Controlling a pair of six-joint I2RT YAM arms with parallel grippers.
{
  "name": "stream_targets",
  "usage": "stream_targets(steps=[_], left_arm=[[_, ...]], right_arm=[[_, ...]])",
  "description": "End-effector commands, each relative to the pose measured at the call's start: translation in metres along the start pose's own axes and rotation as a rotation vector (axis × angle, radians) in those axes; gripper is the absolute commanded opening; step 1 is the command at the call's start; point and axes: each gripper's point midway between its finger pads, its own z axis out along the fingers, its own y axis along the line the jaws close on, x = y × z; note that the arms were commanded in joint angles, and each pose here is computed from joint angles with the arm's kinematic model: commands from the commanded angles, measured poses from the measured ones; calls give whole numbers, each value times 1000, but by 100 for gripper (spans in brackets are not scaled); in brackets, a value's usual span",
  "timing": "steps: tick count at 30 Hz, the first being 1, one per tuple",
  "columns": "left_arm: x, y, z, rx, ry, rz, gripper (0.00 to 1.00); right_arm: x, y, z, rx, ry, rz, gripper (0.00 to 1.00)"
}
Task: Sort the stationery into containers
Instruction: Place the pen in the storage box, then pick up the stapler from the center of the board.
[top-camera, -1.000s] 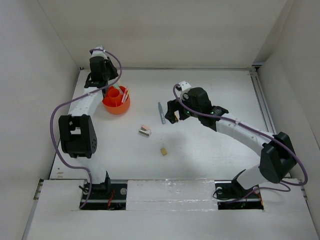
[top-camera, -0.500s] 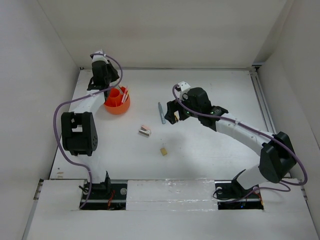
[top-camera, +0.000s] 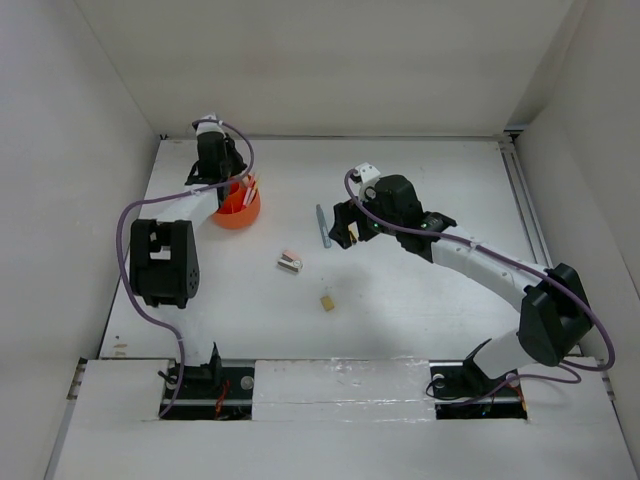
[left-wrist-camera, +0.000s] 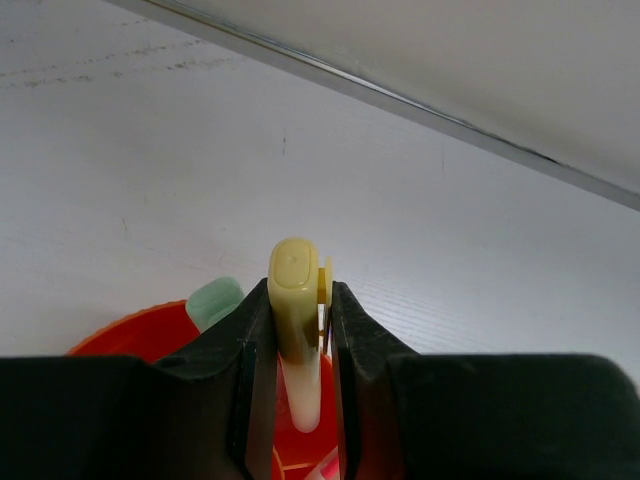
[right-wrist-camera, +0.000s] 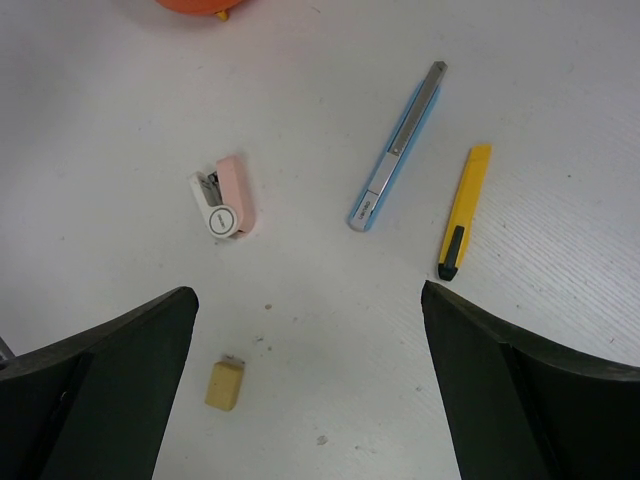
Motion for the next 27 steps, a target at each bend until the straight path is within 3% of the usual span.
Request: stream_targets(steps=[1, 6, 13, 17, 18, 22, 27], left_arm=[[-10, -6, -5, -7, -38, 9, 0], [-11, -6, -8, -6, -39, 18, 19], [-33, -9, -26, -12, -95, 12, 36], [-60, -19, -43, 15, -159, 4, 62], [-62, -21, -48, 28, -162, 4, 76], [-100, -40, -80, 95, -252, -14, 100], [-152, -69, -125, 192, -350, -16, 100]], right_arm=[[-15, 6, 2, -29, -56, -25, 100], [-10, 7, 3, -36, -46, -24, 100], [-12, 7, 3, -38, -55, -25, 100], [-15, 8, 1, -39, -63, -27, 100], [-15, 8, 1, -39, -63, -27, 100], [-14, 1, 4, 2, -62, -13, 100], [-9, -4, 11, 18, -45, -10, 100]])
